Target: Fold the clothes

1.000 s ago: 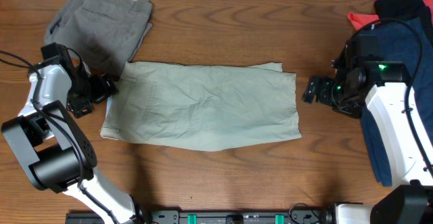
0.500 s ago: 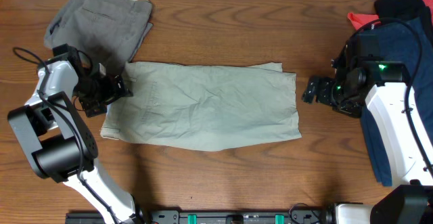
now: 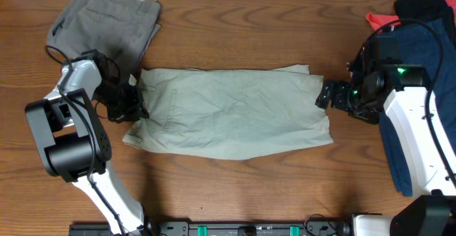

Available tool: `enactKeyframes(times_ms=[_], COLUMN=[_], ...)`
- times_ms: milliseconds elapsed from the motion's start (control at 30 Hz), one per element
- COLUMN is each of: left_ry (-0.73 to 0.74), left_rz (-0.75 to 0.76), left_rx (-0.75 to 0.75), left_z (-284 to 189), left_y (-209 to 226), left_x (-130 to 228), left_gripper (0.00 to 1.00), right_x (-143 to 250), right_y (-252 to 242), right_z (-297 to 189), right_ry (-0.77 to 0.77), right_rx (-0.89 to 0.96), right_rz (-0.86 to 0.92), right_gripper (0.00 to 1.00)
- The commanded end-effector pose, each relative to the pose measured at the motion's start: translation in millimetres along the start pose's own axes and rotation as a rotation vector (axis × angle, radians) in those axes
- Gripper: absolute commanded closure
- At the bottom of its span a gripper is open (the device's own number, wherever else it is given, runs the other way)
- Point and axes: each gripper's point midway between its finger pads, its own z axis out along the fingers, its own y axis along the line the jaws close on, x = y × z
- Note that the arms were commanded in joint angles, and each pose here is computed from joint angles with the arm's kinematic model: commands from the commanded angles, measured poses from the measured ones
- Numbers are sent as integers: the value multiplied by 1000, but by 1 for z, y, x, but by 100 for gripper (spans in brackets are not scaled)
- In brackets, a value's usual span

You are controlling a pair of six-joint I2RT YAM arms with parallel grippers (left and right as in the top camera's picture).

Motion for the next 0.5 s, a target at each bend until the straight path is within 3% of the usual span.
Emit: enactKeyframes(times_ms=[0, 200, 467], left_ry=[8, -131, -362], left_rz=[-56, -81, -13], left_rx=[-22, -36, -190], left_z=[-7, -70, -168], left_y=[-1, -22, -46], left_x=[8, 15, 51], left_gripper=[94, 94, 94], right_x=[4, -1, -13], right_y=[7, 16, 36], right_z=[2, 4, 15], right_ry=[14, -11, -54], right_rx=[-9, -22, -49], right_rz=[-36, -63, -99], right_gripper=[1, 1, 5])
